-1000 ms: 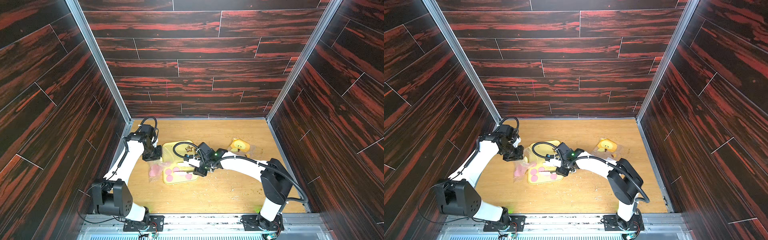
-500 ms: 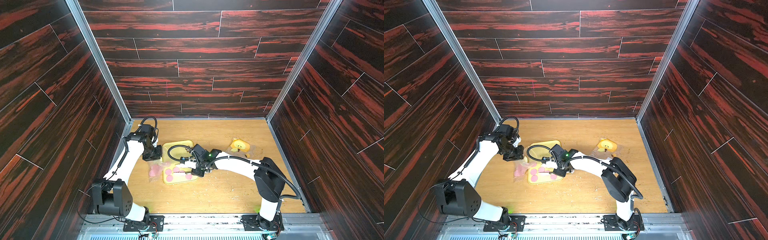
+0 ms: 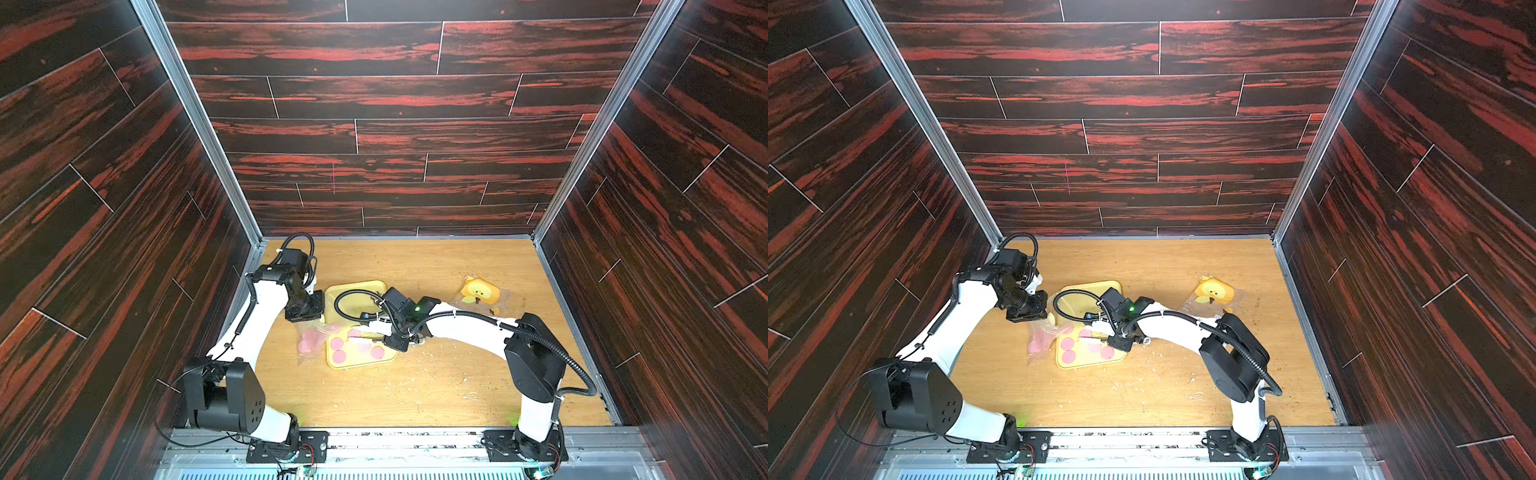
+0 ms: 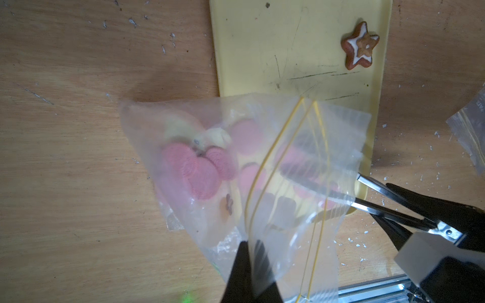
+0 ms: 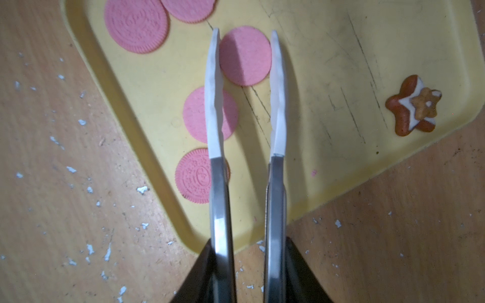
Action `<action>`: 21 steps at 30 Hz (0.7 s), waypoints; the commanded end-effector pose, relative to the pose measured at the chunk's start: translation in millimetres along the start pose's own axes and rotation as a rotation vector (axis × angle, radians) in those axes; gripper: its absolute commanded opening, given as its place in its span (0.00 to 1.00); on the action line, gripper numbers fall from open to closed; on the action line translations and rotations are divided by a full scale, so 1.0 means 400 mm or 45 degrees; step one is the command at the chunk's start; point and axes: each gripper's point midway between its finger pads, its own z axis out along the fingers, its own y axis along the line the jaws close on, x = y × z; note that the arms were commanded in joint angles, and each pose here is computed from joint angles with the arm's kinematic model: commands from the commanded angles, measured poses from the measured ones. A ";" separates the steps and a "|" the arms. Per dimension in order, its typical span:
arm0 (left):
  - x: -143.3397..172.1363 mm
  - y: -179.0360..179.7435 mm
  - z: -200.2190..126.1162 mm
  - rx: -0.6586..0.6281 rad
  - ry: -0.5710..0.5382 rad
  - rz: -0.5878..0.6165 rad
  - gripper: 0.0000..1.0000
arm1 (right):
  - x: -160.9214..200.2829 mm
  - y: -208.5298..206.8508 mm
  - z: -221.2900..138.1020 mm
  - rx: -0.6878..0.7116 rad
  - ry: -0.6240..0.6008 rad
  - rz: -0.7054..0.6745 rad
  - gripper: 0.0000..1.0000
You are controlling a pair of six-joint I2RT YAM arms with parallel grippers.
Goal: Put the cookies into a resealable bag to prevent moisture
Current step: Pick up the cookie from the tray.
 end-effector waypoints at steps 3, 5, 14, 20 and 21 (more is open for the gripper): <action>0.004 0.000 -0.010 0.005 0.009 0.013 0.00 | -0.038 -0.017 -0.070 0.030 -0.122 0.019 0.39; 0.004 0.000 -0.009 0.005 0.009 0.013 0.00 | -0.035 -0.030 -0.097 0.052 -0.150 0.040 0.40; 0.008 -0.001 -0.008 0.011 0.010 0.013 0.00 | 0.050 -0.077 -0.213 0.140 -0.204 0.155 0.40; 0.008 -0.004 -0.005 0.019 0.018 0.011 0.00 | -0.032 -0.073 -0.353 0.112 -0.482 0.116 0.40; 0.006 -0.003 -0.006 0.019 0.014 0.009 0.00 | -0.054 -0.065 -0.367 0.080 -0.528 0.096 0.40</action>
